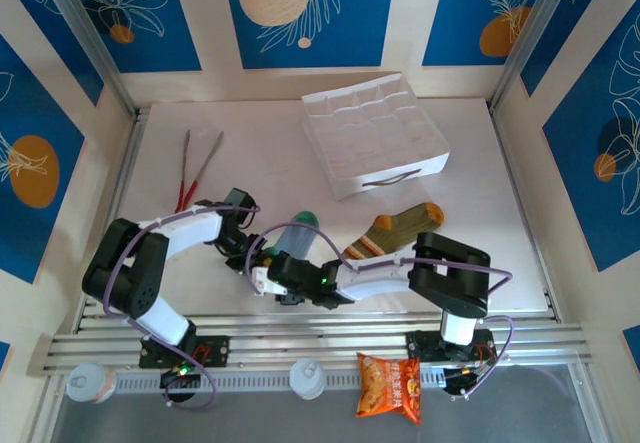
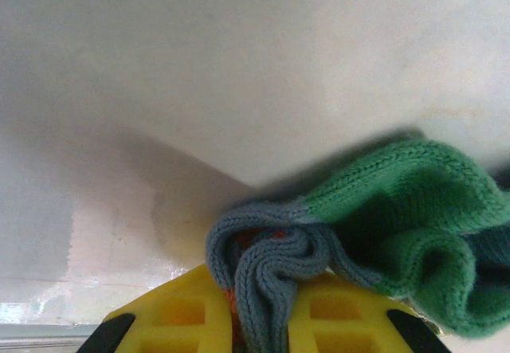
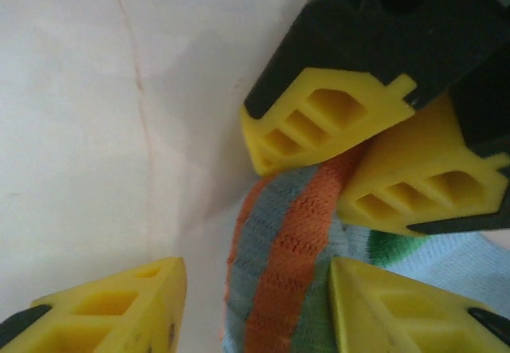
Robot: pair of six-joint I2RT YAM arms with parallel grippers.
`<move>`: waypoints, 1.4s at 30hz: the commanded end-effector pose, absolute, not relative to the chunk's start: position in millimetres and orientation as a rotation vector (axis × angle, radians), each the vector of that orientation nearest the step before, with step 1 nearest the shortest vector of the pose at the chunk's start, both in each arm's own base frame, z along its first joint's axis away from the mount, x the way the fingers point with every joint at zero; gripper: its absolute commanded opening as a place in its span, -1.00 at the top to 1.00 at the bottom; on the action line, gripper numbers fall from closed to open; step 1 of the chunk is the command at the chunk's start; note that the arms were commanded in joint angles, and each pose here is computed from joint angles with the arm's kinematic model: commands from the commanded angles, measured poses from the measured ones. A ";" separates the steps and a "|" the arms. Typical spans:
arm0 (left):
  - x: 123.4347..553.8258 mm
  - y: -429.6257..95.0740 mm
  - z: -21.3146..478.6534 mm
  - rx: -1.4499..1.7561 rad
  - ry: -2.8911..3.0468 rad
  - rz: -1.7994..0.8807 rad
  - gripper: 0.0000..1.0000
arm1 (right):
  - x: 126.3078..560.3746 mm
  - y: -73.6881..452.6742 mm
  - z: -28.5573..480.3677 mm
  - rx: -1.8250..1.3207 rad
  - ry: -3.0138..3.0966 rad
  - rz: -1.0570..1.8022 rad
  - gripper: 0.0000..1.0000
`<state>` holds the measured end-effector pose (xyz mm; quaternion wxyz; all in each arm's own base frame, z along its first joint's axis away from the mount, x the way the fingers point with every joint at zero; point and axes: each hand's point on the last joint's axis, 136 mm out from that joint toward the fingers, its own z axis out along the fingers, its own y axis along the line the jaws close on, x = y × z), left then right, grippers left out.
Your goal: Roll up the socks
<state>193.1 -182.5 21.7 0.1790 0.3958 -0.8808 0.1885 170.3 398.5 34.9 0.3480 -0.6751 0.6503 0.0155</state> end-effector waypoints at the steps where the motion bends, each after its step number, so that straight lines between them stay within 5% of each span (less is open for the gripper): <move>1: 166.0 -153.4 -6.1 1.166 -2.500 0.245 1.00 | 190.5 400.6 37.5 -1.716 1.676 -0.075 0.08; 11: 166.9 -155.7 -6.7 1.163 -2.493 0.257 1.00 | 190.7 382.0 12.1 -1.742 1.761 -0.137 0.27; 16: 169.7 -158.4 -3.7 1.169 -2.489 0.286 1.00 | 187.5 370.7 -3.5 -1.731 1.872 -0.132 0.90; 18: 172.8 -159.9 -1.4 1.183 -2.486 0.314 1.00 | 186.0 364.0 -8.3 -1.704 1.943 -0.112 1.00; 33: 216.5 -161.5 37.2 1.352 -2.468 0.604 -0.35 | 141.1 304.9 -75.6 -1.498 2.483 0.074 1.00; 42: 236.8 -154.1 56.4 1.390 -2.522 0.740 -0.58 | 123.4 294.0 -98.8 -1.414 2.635 0.202 1.00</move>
